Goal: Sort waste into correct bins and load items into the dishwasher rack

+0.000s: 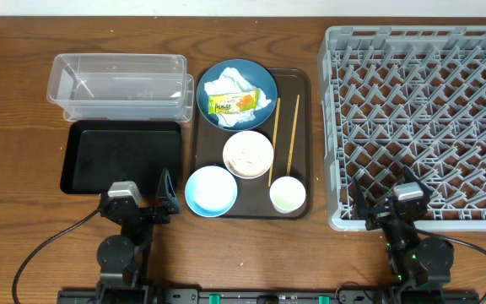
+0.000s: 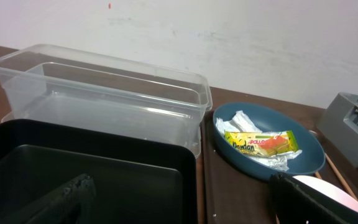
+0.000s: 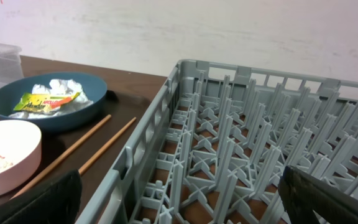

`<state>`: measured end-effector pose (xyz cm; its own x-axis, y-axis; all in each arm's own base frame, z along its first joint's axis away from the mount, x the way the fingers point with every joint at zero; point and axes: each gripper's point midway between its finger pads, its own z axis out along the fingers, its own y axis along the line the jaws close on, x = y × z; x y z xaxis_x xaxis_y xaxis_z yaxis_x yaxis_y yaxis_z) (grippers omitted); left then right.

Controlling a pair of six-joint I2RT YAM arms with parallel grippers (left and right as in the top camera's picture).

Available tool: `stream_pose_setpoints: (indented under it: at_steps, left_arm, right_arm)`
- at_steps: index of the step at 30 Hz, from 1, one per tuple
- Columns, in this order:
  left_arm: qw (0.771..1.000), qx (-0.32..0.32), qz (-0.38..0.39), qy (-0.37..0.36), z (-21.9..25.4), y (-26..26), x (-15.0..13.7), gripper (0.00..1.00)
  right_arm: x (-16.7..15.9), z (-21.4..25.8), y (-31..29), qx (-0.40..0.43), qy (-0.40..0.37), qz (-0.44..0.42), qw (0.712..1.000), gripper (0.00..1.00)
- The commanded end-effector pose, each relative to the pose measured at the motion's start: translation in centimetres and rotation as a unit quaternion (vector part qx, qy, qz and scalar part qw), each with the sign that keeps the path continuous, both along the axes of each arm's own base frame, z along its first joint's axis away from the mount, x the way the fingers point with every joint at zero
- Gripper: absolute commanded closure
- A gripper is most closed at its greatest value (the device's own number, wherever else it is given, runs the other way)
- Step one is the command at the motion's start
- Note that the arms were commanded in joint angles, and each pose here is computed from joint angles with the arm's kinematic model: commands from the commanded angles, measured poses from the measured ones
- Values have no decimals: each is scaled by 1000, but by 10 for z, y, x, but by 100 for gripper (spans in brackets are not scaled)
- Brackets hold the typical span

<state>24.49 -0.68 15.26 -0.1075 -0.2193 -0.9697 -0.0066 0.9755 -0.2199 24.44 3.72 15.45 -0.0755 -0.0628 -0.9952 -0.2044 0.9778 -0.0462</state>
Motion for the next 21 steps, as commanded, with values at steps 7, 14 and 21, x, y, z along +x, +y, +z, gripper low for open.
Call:
stream_pose_setpoints:
  at_steps: [7,14,21]
  left_arm:
    - [1000,3,8,25,-16,3,-1,8]
    - [1000,3,8,25,-16,3,-1,8]
    - [1000,3,7,23,-15,3,-1,8]
  right_arm:
    - [-1,0,2,6,0,4,1000,1]
    - [-2,1,6,25,2,16,1000,1]
    - [-2,6,11,26,-7,29,999,1]
